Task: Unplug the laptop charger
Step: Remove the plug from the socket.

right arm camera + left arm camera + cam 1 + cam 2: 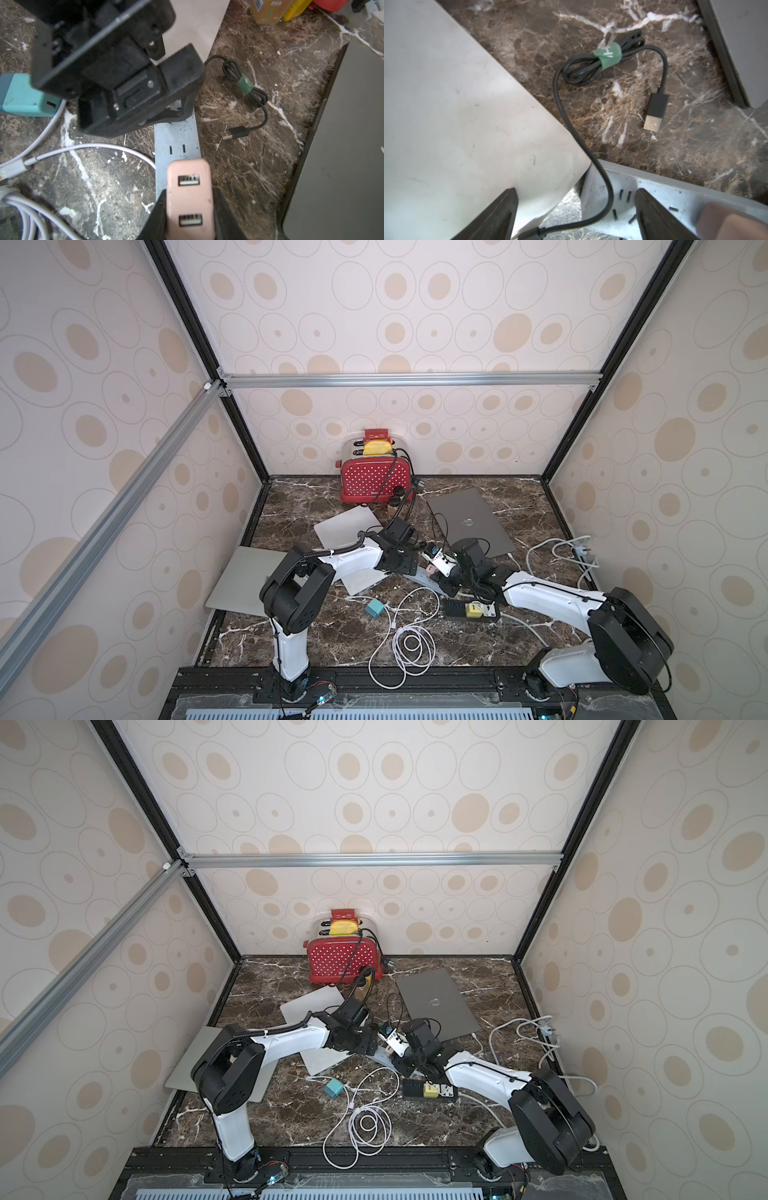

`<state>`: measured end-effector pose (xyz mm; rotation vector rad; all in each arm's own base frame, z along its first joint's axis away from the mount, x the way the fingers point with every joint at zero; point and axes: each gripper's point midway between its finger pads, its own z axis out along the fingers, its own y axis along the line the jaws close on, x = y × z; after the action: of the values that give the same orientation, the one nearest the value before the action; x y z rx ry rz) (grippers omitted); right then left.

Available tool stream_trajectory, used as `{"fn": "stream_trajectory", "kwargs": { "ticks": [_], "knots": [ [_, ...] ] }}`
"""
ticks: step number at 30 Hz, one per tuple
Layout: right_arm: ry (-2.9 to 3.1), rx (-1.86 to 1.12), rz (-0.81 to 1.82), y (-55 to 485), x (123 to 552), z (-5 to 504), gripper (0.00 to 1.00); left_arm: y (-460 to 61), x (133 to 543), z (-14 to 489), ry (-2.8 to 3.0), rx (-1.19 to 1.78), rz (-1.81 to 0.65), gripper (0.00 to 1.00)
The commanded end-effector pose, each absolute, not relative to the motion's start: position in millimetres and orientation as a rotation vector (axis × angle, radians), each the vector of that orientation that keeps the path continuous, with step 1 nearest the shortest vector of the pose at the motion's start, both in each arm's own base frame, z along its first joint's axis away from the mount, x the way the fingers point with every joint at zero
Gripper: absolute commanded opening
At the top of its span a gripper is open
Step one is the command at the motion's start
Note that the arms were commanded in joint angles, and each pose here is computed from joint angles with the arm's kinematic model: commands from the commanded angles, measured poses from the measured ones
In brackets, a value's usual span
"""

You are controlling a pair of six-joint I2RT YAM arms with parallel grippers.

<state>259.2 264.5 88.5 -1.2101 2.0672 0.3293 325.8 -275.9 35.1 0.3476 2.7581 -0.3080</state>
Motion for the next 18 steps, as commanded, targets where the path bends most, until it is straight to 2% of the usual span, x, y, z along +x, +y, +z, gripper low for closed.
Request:
{"fn": "stream_trajectory", "kwargs": {
  "ticks": [1,8,14,18],
  "knots": [
    [1.843,-1.094,0.322,288,291,160,0.0,-211,260,-37,3.081,0.422,0.069,0.88],
    [1.862,-1.12,0.214,289,295,149,0.0,-210,260,-37,3.081,0.413,0.073,0.87],
    [1.924,-0.915,0.404,266,309,156,0.0,-211,261,-36,3.078,0.411,0.066,0.88],
    [2.035,-0.862,0.426,254,321,140,0.0,-217,261,-29,3.064,0.413,0.005,0.9]
  ]
}}
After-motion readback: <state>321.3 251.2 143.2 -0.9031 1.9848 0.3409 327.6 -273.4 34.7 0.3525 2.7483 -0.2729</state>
